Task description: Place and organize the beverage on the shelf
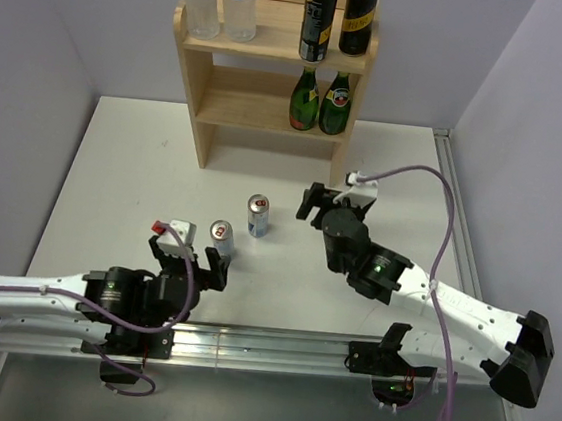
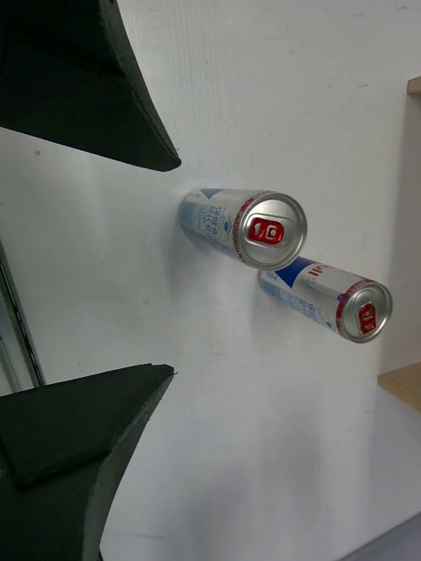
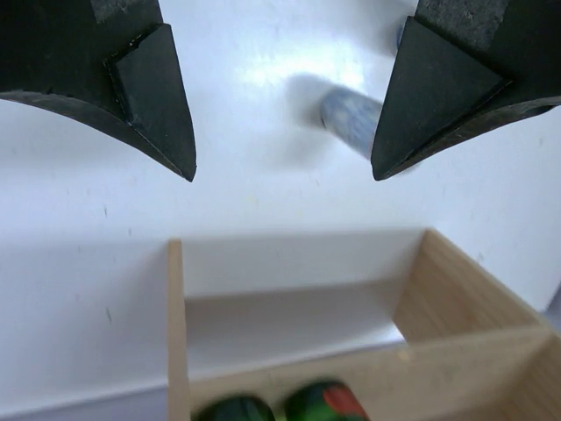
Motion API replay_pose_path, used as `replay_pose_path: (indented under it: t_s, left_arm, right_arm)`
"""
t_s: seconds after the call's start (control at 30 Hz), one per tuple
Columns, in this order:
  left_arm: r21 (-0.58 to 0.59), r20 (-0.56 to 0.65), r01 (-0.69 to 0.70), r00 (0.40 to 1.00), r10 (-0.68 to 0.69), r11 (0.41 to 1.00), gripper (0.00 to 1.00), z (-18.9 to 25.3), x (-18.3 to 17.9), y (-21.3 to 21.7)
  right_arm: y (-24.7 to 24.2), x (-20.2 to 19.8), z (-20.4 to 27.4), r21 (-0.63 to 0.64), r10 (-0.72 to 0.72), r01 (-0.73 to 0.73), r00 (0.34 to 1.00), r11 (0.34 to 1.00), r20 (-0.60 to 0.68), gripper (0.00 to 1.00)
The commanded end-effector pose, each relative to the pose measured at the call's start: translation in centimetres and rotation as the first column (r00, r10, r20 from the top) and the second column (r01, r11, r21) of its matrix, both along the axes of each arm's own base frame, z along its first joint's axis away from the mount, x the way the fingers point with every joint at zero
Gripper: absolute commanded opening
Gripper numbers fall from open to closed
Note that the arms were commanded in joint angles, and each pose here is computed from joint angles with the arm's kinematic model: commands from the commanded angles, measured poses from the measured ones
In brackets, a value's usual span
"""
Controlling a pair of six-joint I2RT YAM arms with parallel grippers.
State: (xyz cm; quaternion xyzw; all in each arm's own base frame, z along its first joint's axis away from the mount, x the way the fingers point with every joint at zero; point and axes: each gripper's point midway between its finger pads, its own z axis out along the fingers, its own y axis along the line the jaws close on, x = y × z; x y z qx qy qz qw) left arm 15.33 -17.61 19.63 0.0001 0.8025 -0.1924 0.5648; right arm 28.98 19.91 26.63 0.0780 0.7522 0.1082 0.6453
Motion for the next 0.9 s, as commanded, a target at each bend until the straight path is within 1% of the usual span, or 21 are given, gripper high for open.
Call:
replay_pose_path:
  t_s: [0.0,0.03,0.1,0.13,0.2,0.23,0.27,0.3,0.37,0.4,0.47,0.5,0.53,0.6,0.63,0.7,0.73,0.83,0.87]
  left_arm:
    - [0.017,0.009,-0.007,1.000,0.007,1.000,0.99,0.4,0.2,-2.2]
    - [0.027,0.011,-0.003,1.000,0.003,1.000,0.99,0.1,0.3,-2.8]
    - [0.049,0.024,0.006,1.000,-0.008,0.999,0.99,-0.6,0.5,-4.3]
    - [0.064,0.022,0.010,1.000,-0.011,0.998,0.99,-1.4,0.5,-4.5]
    - [0.061,0.005,0.040,0.999,-0.040,0.997,0.99,-2.4,0.6,-6.0]
    - [0.074,-0.006,0.057,0.998,-0.056,0.996,0.99,-3.4,0.7,-6.2]
    - [0.070,-0.012,0.037,0.999,-0.037,0.997,0.99,-3.8,1.5,-6.1]
    - [0.065,-0.024,0.035,0.999,-0.033,0.997,0.99,-4.7,1.7,-6.3]
    - [0.074,-0.031,0.011,0.999,-0.009,0.997,0.99,-5.7,2.3,-6.1]
    - [0.052,-0.037,0.023,0.999,-0.021,0.998,0.99,-5.8,2.4,-6.7]
    - [0.087,-0.050,0.004,0.999,0.000,0.996,0.99,-7.5,3.2,-6.3]
    - [0.058,-0.049,0.003,0.999,0.000,0.998,0.99,-7.5,3.7,-6.8]
    - [0.095,-0.054,-0.020,0.998,0.025,0.995,0.99,-8.6,4.3,-6.0]
    - [0.109,-0.044,-0.037,0.998,0.042,0.993,0.99,-9.6,5.0,-6.0]
    - [0.092,-0.029,-0.054,0.998,0.057,0.994,0.99,-9.4,5.7,-6.1]
    - [0.115,-0.029,-0.074,0.997,0.078,0.991,0.99,-10.3,6.4,-5.8]
    - [0.103,-0.017,-0.087,0.996,0.089,0.991,0.99,-10.3,7.1,-5.7]
    - [0.115,-0.020,-0.090,0.996,0.092,0.989,0.99,-11.5,8.2,-5.0]
    - [0.098,-0.010,-0.099,0.995,0.100,0.990,0.99,-11.5,8.7,-5.1]
  right_arm:
    - [-1.3,-1.8,-2.4,0.063,-0.033,0.036,0.998,0.997,-0.049,0.87]
    - [-1.9,-2.2,-2.3,0.077,-0.038,0.041,0.998,0.996,-0.049,0.87]
    - [-2.7,-2.9,-3.7,0.066,-0.042,0.047,0.996,0.997,-0.077,0.87]
    - [-3.2,-3.4,-3.3,0.093,-0.035,0.042,0.997,0.995,-0.070,0.87]
    - [-3.9,-4.2,-4.5,0.096,-0.032,0.040,0.996,0.995,-0.089,0.87]
    - [-4.3,-4.7,-4.7,0.122,-0.025,0.036,0.996,0.992,-0.088,0.87]
    - [-4.7,-5.0,-5.1,0.117,-0.024,0.036,0.995,0.992,-0.096,0.87]
    - [-5.2,-5.4,-4.8,0.139,-0.024,0.036,0.996,0.990,-0.088,0.87]
    - [-5.9,-5.9,-5.7,0.137,-0.023,0.036,0.995,0.990,-0.100,0.87]
    - [-6.2,-6.2,-5.5,0.154,-0.018,0.032,0.995,0.988,-0.094,0.87]
    - [-6.4,-6.6,-6.1,0.156,-0.007,0.023,0.994,0.988,-0.105,0.87]
    - [-6.6,-6.8,-6.0,0.171,-0.001,0.018,0.995,0.985,-0.100,0.87]
    - [-6.6,-6.9,-6.2,0.178,0.002,0.016,0.995,0.984,-0.103,0.87]
    - [-6.5,-7.2,-6.5,0.189,0.023,-0.002,0.994,0.982,-0.107,0.87]
    - [-6.5,-7.2,-6.7,0.193,0.025,-0.004,0.994,0.981,-0.109,0.87]
    - [-6.4,-7.4,-7.0,0.194,0.034,-0.011,0.993,0.981,-0.115,0.87]
    - [-6.4,-7.4,-7.1,0.191,0.035,-0.012,0.992,0.981,-0.118,0.87]
    - [-6.6,-7.5,-7.4,0.186,0.035,-0.012,0.992,0.982,-0.120,0.87]
    - [-6.7,-7.5,-7.5,0.186,0.034,-0.011,0.992,0.983,-0.120,0.87]
